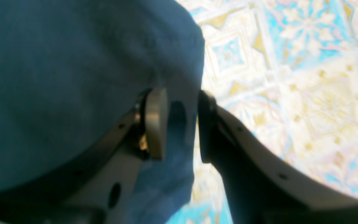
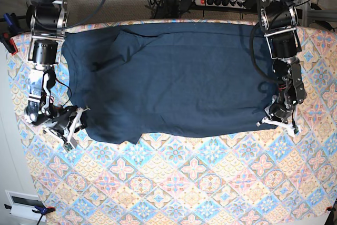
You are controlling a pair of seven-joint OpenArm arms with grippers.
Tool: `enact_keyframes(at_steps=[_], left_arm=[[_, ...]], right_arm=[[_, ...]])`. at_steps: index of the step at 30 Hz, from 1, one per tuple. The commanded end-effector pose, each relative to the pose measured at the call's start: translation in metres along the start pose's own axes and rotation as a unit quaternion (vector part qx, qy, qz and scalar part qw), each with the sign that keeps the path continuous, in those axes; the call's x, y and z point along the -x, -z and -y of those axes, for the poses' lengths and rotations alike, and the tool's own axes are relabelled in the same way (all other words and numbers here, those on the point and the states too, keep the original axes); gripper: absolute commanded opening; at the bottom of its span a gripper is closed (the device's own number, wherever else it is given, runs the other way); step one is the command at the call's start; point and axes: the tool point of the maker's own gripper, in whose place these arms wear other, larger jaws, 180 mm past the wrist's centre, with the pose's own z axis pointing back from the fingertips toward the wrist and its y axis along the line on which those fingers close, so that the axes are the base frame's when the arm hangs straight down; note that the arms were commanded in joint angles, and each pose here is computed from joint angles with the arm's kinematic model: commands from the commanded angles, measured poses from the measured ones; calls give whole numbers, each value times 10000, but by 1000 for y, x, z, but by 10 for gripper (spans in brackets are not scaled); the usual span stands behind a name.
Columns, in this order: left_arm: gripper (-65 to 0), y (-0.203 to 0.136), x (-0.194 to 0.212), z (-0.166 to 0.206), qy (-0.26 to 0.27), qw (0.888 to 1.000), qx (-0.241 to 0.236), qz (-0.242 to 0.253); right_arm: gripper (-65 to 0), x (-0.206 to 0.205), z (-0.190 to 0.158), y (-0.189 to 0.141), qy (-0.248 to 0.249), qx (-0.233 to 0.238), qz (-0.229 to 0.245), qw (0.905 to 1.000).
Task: Layout the t-shirt on the table in an organized manner, then fold the t-shirt properly
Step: 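Reach both grippers to the t-shirt's side edges and grasp them, then fold the hem half over toward the collar with both grippers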
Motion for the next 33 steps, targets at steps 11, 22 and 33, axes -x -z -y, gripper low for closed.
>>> enact_keyframes(at_steps=[11, 22, 33], left_arm=[[-650, -5, -28, -1, 1, 9994, -5, 340], [-650, -5, -28, -1, 1, 9994, -5, 340], [-650, -5, -21, -5, 7, 9996, -34, 277]], right_arm=[[-276, -35, 9, 19, 135, -212, 433, 9987], [-250, -6, 8, 42, 786, -373, 724, 9936], [-259, 1, 9, 46, 997, -371, 859, 9906]])
